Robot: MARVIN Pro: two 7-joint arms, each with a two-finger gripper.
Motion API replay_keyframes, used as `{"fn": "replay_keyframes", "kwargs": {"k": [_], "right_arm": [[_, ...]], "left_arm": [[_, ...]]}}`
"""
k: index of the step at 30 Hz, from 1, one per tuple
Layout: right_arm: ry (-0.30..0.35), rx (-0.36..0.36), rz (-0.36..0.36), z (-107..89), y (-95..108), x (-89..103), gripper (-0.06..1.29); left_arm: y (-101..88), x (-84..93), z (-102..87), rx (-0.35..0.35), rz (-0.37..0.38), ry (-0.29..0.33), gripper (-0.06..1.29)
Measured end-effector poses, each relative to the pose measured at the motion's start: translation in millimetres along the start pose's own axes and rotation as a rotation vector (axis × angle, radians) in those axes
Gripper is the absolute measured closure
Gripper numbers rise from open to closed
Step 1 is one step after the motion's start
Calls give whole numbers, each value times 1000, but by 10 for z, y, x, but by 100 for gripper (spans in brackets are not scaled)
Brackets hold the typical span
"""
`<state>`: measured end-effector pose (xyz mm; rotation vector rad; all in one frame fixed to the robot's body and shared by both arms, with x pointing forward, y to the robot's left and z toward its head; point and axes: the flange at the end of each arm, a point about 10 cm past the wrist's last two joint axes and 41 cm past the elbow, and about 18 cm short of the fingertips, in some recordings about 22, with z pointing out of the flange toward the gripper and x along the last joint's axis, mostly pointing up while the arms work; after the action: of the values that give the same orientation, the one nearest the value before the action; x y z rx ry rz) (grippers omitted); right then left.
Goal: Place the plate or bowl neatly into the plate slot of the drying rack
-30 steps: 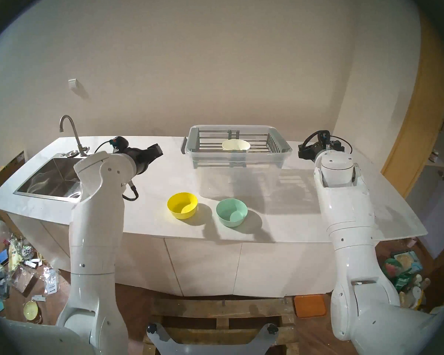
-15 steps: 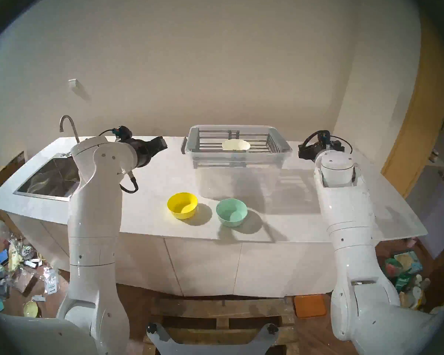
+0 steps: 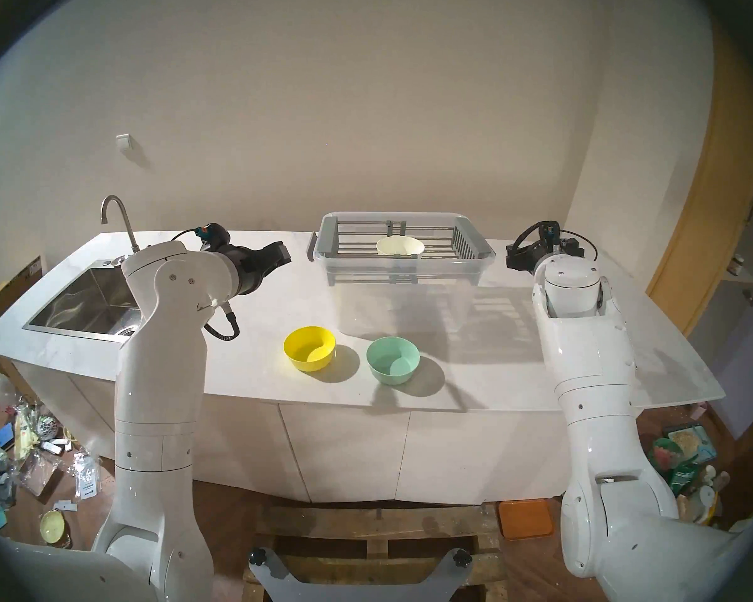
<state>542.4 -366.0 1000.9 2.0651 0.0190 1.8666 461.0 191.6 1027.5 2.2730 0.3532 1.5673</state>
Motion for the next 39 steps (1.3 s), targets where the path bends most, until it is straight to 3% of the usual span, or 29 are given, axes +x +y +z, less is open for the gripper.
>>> {"fn": "replay_keyframes", "kwargs": {"k": [10,23,28,39], "right_arm": [[0,0,0,0,0,0,0],[0,0,0,0,1,0,0],[0,0,0,0,1,0,0],[1,0,0,0,1,1,0]], "left_arm": [[-6,-51,-98,2,-18,-28,-2],[-65,-186,-214,5,-56,-117,-2],[-160,-249,-276,49,-51,-137,-2],[-366,-284,-395,64,-44,-153,-2]]}}
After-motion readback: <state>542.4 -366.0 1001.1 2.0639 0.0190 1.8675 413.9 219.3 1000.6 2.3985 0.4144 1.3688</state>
